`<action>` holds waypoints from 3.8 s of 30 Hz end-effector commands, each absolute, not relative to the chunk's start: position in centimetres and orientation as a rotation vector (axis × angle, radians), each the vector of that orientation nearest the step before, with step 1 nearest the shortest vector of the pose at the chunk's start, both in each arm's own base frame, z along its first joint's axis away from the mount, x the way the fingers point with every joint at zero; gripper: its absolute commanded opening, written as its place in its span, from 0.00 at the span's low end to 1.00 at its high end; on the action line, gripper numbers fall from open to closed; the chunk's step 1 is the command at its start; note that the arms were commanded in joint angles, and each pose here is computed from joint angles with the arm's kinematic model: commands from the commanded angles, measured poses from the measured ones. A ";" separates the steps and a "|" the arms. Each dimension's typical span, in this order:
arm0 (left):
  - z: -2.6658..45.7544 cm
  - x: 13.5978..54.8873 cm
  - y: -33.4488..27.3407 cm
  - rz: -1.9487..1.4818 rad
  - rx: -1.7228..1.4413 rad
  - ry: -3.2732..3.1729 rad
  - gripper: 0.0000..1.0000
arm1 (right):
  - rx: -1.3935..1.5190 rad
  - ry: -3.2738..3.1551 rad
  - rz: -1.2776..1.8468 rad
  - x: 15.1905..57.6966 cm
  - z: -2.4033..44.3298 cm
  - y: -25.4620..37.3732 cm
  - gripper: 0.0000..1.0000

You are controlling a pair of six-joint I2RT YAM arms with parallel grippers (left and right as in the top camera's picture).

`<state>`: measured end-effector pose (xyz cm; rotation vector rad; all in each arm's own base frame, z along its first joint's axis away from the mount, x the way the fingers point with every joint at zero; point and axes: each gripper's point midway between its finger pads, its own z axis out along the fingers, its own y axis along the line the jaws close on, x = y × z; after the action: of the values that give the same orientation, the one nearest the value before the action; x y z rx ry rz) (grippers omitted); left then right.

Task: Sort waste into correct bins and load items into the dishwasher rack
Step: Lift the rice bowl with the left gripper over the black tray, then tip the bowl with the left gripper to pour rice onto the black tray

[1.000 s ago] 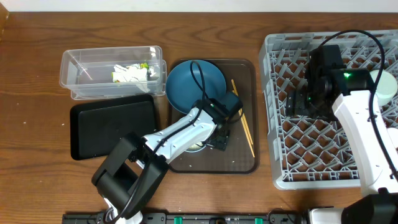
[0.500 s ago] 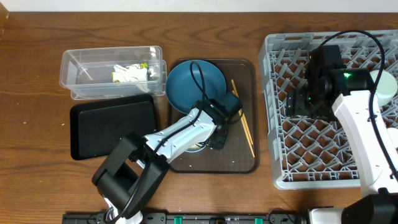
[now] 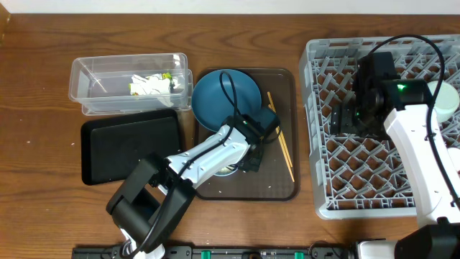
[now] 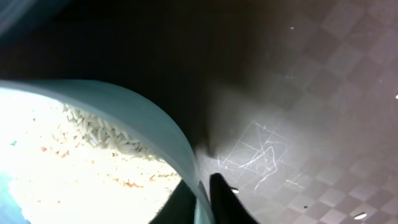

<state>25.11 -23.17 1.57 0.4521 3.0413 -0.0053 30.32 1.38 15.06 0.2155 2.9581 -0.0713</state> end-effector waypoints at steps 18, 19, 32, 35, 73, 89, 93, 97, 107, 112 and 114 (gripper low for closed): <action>12.2 25.8 -17.6 -0.033 0.294 2.884 0.06 | 0.234 2.961 -0.065 30.2 15.1 1.4 0.87; 12.8 26.1 -16.6 -0.035 0.258 2.877 0.06 | 0.234 2.961 -0.065 30.2 15.1 1.4 0.87; 14.6 29.5 -7.0 -0.529 -0.144 2.873 0.06 | 0.234 2.973 -0.069 29.9 15.0 1.4 0.85; 15.2 30.2 -5.5 -0.725 -0.217 2.802 0.06 | 0.234 2.975 -0.070 29.9 15.0 1.4 0.85; 13.3 33.7 -1.9 -1.784 -0.555 2.209 0.06 | 0.223 2.980 -0.071 29.8 15.0 1.4 0.83; 16.2 34.1 -1.5 -2.035 -0.756 2.031 0.06 | 0.223 2.988 -0.073 29.6 15.0 1.3 0.83; 16.2 34.2 -0.5 -2.023 -0.780 2.007 0.06 | 0.223 2.988 -0.073 29.6 15.0 1.3 0.83; 16.2 34.1 0.2 -2.013 -0.803 1.989 0.06 | 0.223 2.988 -0.073 29.6 15.0 1.3 0.83; 16.2 34.1 1.1 -2.000 -0.830 1.969 0.06 | 0.223 2.989 -0.073 29.6 15.0 1.3 0.83; 15.4 34.2 1.3 -1.947 -0.833 2.013 0.06 | 0.223 2.988 -0.073 29.6 15.0 1.3 0.83; 15.6 34.1 1.2 -1.983 -0.883 2.003 0.06 | 0.223 2.989 -0.073 29.6 15.0 1.3 0.83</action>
<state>34.14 1.02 15.68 -0.8246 2.0121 -1.9579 29.58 1.32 14.95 0.2154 2.9884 -0.0794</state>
